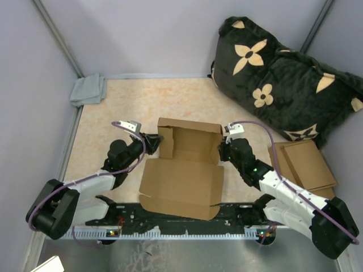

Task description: Fold the paper box

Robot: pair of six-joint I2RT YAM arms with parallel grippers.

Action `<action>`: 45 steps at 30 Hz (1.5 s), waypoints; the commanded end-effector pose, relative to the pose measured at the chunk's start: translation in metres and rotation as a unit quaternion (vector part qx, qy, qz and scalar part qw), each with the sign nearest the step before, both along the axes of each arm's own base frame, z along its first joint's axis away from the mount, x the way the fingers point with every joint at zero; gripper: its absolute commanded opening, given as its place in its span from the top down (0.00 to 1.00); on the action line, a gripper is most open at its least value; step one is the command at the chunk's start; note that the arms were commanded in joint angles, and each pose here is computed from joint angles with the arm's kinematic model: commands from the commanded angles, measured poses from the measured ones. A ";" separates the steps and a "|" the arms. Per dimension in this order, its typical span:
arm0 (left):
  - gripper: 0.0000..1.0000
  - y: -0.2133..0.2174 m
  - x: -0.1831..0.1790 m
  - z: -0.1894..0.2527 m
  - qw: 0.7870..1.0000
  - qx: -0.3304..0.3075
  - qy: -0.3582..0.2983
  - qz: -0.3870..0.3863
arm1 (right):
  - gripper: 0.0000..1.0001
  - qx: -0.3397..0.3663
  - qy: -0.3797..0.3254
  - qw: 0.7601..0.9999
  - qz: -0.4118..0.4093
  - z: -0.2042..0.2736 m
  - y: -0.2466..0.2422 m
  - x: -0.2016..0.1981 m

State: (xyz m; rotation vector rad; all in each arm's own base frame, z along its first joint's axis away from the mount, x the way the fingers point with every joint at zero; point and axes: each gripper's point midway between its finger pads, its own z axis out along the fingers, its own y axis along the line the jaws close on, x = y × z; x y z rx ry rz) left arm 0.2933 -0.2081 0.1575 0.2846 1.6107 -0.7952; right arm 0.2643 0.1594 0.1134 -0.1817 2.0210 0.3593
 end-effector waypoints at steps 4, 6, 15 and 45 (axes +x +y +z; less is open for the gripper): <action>0.61 0.013 0.012 -0.027 0.994 0.075 0.040 0.064 | 1.00 0.052 -0.036 0.997 0.037 0.029 0.023 0.004; 0.60 0.013 0.011 -0.027 0.994 0.077 0.036 0.062 | 1.00 0.052 -0.035 0.997 0.036 0.028 0.023 0.005; 0.51 0.005 -0.004 -0.025 0.996 0.070 -0.044 0.015 | 1.00 0.054 -0.037 0.997 0.044 0.030 0.025 0.004; 0.95 0.030 0.021 -0.054 0.925 0.269 0.081 0.256 | 1.00 0.058 -0.015 0.998 -0.010 0.032 0.016 0.012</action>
